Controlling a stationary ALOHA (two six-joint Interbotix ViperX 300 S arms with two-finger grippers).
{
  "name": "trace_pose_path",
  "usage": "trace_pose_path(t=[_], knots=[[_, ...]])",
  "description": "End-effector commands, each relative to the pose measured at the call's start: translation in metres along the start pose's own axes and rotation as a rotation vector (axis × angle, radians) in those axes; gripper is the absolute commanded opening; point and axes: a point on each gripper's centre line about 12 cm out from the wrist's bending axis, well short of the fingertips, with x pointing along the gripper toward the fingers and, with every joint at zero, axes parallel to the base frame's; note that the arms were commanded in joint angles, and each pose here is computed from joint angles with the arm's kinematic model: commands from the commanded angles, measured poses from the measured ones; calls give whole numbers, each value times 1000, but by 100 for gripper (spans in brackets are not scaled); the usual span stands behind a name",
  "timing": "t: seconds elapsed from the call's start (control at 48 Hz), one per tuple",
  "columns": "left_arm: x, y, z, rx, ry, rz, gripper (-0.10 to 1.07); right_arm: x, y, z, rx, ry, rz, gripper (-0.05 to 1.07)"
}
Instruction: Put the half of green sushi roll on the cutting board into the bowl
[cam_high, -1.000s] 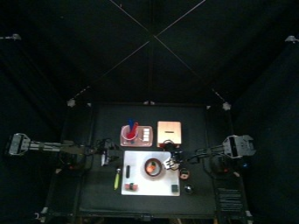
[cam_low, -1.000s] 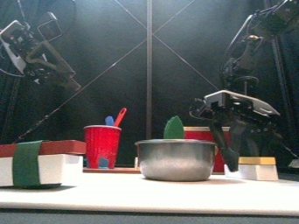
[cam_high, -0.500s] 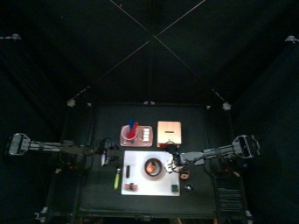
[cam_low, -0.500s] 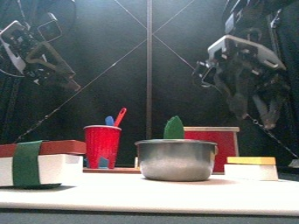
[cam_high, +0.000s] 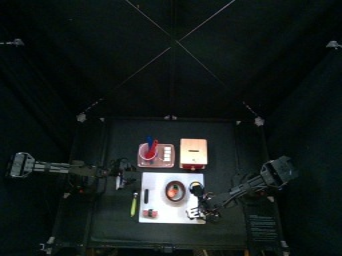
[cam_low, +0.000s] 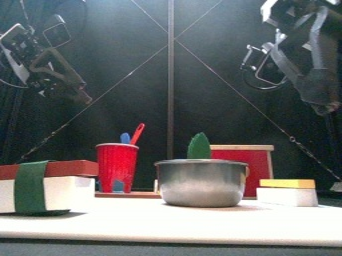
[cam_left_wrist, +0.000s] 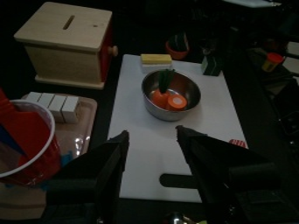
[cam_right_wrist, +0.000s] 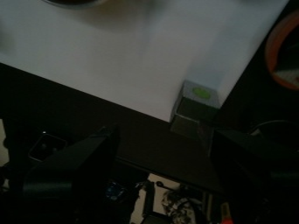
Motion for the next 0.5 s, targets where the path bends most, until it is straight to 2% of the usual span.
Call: trace_pose_path(t=[0.0,0.188,0.479], knots=[[0,-1,6,0,-19,-6,85,-3,6,-8,35,9,16,100],[1,-1,6,4,-19,-5,85,1,-2,-13,111,-1,-44,100],[0,-1,3,5,-11,-6,85,15,-13,-11,144,-4,-102,100]])
